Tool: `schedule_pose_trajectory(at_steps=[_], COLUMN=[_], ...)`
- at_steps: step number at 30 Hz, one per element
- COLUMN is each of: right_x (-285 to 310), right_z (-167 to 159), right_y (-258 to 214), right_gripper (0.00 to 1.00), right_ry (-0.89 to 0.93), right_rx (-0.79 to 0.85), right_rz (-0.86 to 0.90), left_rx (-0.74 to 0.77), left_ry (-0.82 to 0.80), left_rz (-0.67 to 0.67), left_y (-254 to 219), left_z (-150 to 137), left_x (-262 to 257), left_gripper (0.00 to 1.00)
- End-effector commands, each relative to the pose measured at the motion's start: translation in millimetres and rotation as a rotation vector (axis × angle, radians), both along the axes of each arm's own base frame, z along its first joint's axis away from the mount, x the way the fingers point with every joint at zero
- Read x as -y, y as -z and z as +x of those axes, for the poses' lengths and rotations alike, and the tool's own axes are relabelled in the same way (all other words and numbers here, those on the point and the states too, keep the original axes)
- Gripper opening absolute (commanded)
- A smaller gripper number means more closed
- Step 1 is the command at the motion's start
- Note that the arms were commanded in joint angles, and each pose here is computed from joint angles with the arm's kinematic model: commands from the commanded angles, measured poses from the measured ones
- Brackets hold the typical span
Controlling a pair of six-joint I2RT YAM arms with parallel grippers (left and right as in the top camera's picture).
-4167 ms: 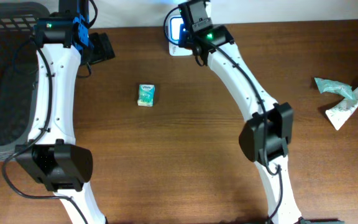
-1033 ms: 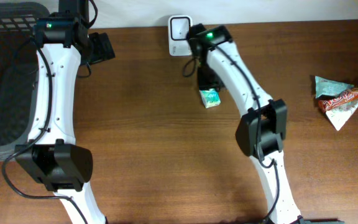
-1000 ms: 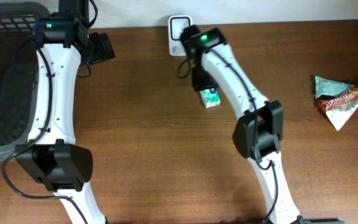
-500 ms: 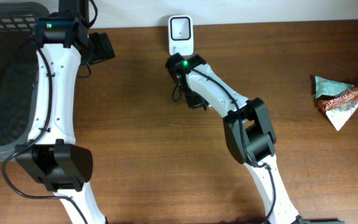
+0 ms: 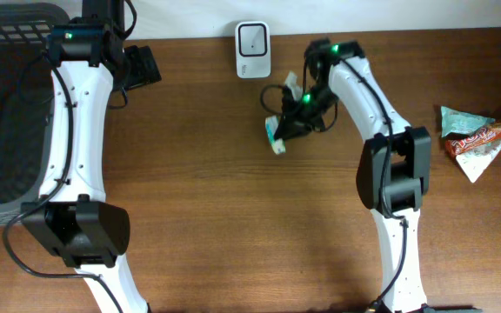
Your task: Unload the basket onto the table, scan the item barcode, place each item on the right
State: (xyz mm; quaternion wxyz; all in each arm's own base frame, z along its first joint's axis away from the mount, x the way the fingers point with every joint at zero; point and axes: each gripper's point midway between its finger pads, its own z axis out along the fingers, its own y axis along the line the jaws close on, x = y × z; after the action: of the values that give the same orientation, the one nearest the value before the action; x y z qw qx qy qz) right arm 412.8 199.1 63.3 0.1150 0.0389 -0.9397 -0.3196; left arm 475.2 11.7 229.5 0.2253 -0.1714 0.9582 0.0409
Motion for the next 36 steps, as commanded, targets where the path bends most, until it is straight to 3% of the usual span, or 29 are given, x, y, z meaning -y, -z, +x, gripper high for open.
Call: schedule_pose_trajectory(at_steps=[1,4,5,8,10,13,16,17,18,19,25,30,36], right_x=[42.6,103.9,116.4,137.6,131.7,121.3,123.0,124.0,126.3,127.7,132.7,135.0,124.4], right_z=[3.7,14.3,16.7,22.2,25.5,22.0,5.7,-3.1,-24.1,-37.6,-111.6,-133.1,-133.5], right_y=[20.7,10.2,0.5,-39.9,-60.4,-89.4,-172.9,-199.0,-246.4,-270.2,-360.9,-379.3,-368.2], right_gripper=[0.15,0.38,0.42,0.43,0.50,0.51,0.59,0.68,0.89,0.96,0.96,0.96,0.96], right_ry=[0.116,0.187,0.195,0.175,0.140,0.143,0.193,0.209,0.240,0.256,0.328,0.343,0.311], right_rx=[-0.059,-0.034,-0.019,0.060,0.127,0.195,0.390,0.453,0.571,0.633,0.890,0.953,0.901], right_rz=[-0.140,-0.340,-0.383,-0.500,-0.500,-0.488,-0.452,-0.439,-0.414,-0.401,-0.317,-0.300,-0.251], left_rx=[0.003,0.003,0.003,0.003,0.003,0.003,0.003,0.003,0.003,0.003,0.003,0.003,0.003], left_ry=[-0.009,-0.009,-0.009,-0.009,-0.009,-0.009,-0.009,-0.009,-0.009,-0.009,-0.009,-0.009,-0.009], left_rz=[-0.004,-0.004,-0.004,-0.004,-0.004,-0.004,-0.004,-0.004,-0.004,-0.004,-0.004,-0.004,-0.004], left_y=[-0.2,-0.2,-0.2,-0.2,-0.2,-0.2,-0.2,-0.2,-0.2,-0.2,-0.2,-0.2,-0.2], left_z=[0.3,0.3,0.3,0.3,0.3,0.3,0.3,0.3,0.3,0.3,0.3,0.3,0.3], left_x=[-0.6,-0.6,-0.6,-0.6,-0.6,-0.6,-0.6,-0.6,-0.6,-0.6,-0.6,-0.6,-0.6], left_gripper=[0.99,0.99,0.99,0.99,0.99,0.99,0.99,0.99,0.99,0.99,0.99,0.99,0.99])
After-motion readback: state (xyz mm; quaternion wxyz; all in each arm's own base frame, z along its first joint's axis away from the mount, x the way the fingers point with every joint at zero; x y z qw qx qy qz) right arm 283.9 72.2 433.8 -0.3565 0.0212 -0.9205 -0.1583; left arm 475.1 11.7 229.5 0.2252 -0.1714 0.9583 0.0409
